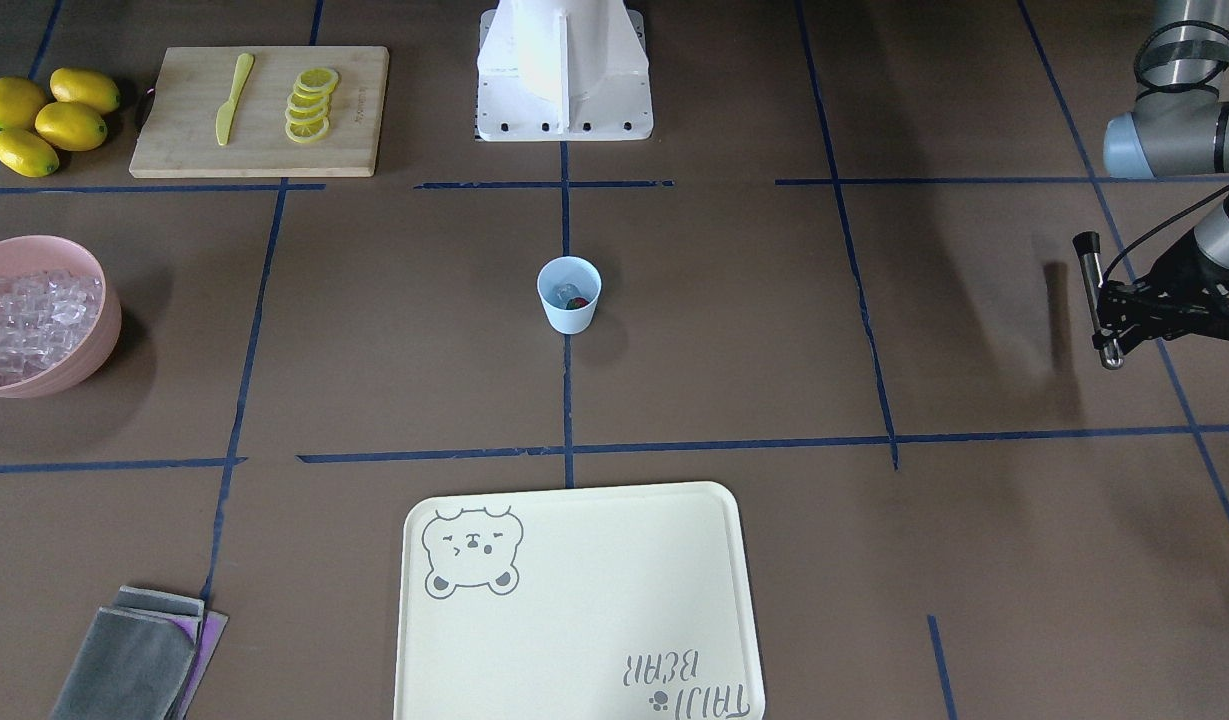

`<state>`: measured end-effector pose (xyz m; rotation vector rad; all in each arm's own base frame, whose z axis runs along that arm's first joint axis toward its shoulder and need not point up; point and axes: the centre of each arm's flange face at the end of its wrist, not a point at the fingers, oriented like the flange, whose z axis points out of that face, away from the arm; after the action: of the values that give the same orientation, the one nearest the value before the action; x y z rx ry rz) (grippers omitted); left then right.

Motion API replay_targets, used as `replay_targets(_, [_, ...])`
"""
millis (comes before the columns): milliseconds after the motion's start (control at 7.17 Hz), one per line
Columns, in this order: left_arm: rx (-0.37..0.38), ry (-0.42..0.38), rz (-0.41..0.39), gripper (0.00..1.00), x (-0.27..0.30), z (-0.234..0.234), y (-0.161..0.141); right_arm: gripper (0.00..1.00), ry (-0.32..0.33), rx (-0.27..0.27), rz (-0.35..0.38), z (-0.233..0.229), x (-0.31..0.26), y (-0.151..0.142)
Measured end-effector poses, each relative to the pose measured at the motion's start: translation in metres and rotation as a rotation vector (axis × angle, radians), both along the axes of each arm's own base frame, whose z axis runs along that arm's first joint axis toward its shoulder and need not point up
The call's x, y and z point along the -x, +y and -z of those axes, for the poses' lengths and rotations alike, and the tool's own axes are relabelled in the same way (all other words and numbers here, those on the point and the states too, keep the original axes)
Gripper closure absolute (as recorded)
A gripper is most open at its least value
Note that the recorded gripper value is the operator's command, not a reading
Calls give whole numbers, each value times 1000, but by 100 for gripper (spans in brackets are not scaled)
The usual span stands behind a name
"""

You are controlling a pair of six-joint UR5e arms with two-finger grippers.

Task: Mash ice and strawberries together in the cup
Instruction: 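Carry the metal masher with the left gripper over the light-blue cup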

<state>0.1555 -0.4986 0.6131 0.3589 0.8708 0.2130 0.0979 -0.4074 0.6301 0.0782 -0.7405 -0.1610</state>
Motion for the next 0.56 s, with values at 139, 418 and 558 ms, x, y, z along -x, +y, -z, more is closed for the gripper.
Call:
replay_targets(139, [-207, 49, -43, 97, -11, 56, -23, 1, 0, 0, 0, 0, 0, 0])
replay_targets(418, [-469, 144, -72, 100, -33, 166, -58, 1, -1, 0, 0, 0, 0, 0])
replay_targets(558, [-543, 208, -82, 100, -52, 209, -58, 1, -4, 1, -1, 0, 0, 0])
